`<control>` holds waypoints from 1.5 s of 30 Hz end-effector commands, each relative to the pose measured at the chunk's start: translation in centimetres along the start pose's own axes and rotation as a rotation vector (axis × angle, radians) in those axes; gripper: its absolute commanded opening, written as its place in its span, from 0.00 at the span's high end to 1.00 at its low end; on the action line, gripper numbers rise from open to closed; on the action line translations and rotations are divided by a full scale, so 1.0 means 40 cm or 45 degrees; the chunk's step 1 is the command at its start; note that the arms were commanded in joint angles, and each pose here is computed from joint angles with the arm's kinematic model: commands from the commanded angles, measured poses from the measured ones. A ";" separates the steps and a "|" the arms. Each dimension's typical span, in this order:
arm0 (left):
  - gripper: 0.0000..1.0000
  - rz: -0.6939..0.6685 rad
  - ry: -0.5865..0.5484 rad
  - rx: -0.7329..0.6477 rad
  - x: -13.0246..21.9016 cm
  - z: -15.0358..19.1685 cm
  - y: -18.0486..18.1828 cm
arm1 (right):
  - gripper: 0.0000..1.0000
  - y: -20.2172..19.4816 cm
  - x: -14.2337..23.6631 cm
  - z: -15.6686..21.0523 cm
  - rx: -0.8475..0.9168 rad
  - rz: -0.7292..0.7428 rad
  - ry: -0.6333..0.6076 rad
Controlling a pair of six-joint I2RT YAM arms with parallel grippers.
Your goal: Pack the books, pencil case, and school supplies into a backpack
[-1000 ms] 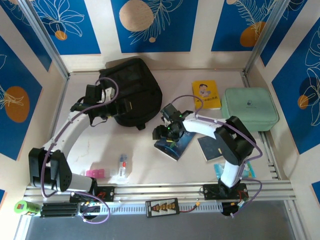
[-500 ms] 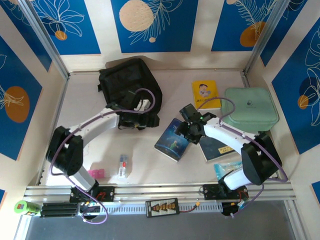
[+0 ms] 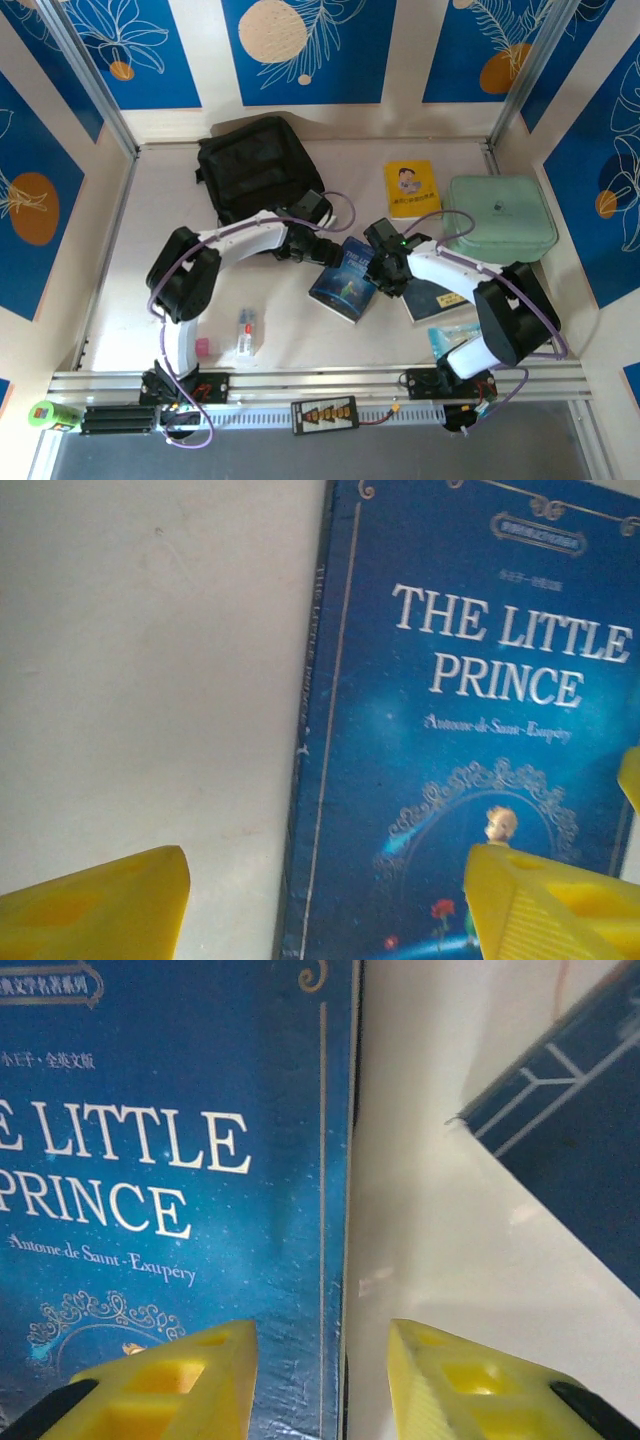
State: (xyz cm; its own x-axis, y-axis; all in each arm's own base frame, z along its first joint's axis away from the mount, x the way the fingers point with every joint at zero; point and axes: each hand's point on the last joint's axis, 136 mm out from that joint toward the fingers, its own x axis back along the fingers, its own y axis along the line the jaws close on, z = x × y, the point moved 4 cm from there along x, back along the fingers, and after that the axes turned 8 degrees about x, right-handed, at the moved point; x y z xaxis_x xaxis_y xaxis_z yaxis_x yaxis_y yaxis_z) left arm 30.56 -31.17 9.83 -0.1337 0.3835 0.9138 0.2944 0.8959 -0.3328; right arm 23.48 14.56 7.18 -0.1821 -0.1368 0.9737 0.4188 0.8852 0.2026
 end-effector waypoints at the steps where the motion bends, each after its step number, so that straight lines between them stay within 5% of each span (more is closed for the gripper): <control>1: 0.33 -0.011 0.027 -0.021 -0.006 -0.007 -0.009 | 0.65 0.000 -0.023 0.008 0.003 -0.006 0.041; 20: 0.55 0.123 0.154 0.060 -0.076 0.024 -0.027 | 0.78 -0.014 -0.071 0.020 0.006 0.009 0.079; 32: 0.44 0.059 0.237 0.089 -0.109 0.054 0.000 | 0.79 -0.012 -0.082 0.021 0.007 0.004 0.091; 45: 0.58 0.361 0.201 0.053 0.036 0.039 -0.107 | 0.79 -0.022 -0.081 0.022 -0.011 0.035 0.059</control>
State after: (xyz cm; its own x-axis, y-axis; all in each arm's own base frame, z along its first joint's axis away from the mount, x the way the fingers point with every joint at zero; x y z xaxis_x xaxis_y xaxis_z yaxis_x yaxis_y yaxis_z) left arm 29.59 -32.03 7.59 0.0330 0.4257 0.9042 0.2278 0.8777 -0.4216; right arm 24.21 15.22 5.90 -0.1850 -0.1759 0.9669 0.4088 0.8809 0.2385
